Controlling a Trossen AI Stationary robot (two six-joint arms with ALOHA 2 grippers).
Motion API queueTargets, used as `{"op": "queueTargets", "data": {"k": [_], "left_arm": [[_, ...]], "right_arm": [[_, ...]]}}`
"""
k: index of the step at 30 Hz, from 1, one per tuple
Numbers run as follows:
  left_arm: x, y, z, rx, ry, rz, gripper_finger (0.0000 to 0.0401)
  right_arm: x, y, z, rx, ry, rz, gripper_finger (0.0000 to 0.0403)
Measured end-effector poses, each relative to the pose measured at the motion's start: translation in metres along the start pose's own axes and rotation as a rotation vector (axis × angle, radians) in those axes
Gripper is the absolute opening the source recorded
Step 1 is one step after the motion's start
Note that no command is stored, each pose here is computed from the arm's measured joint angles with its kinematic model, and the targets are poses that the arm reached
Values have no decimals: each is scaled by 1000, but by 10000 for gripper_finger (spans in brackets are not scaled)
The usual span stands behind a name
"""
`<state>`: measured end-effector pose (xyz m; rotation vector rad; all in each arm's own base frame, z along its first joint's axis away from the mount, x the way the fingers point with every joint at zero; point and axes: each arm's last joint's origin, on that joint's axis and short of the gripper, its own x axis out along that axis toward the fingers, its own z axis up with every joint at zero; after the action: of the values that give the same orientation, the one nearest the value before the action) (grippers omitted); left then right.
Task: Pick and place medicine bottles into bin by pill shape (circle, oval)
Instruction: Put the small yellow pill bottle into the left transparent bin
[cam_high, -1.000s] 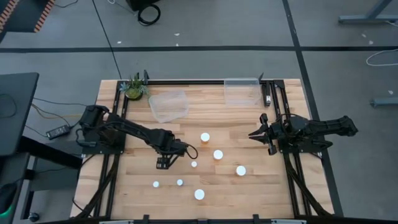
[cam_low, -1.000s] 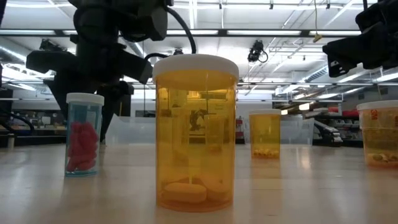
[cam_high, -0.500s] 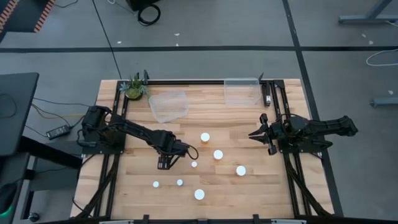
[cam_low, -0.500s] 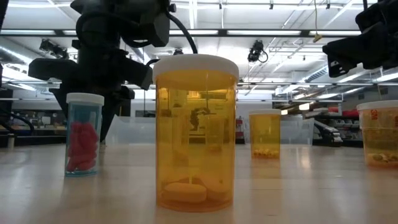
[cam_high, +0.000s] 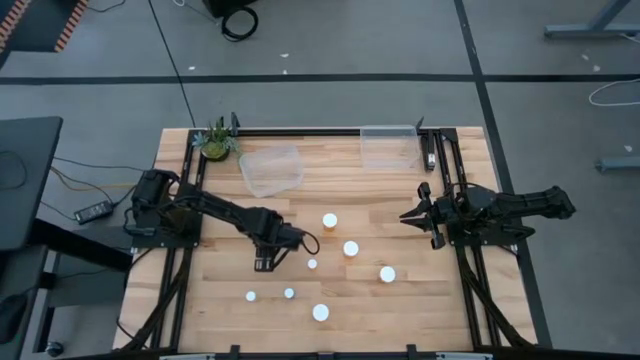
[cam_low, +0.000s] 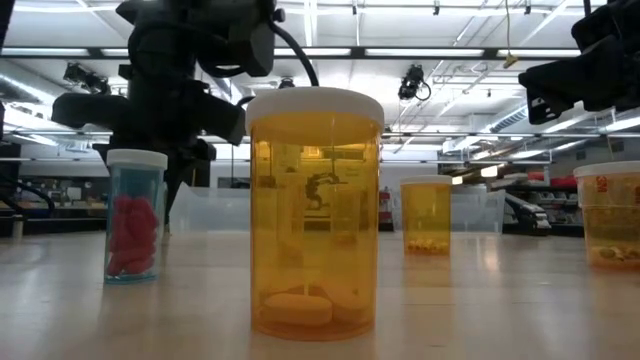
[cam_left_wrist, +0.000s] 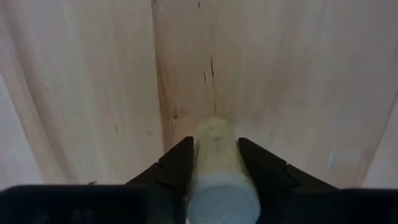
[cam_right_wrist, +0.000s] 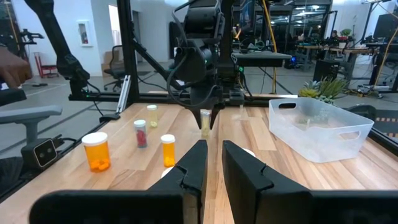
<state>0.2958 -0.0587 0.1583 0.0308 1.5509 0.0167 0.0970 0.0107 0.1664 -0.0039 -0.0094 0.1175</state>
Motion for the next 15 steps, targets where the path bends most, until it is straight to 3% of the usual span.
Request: {"op": "queueTargets", "data": {"k": [5,10,15], "left_arm": [[-1,7,0,-25,8,-11,110],[-5,18,1,-13,7,-11,125],[-18,40,9,15,2,-11,123]], "right_arm": [[0,0,0,0,0,-2,57],[0,0,0,0,0,-2,57],[0,0,0,0,0,-2,57]]}}
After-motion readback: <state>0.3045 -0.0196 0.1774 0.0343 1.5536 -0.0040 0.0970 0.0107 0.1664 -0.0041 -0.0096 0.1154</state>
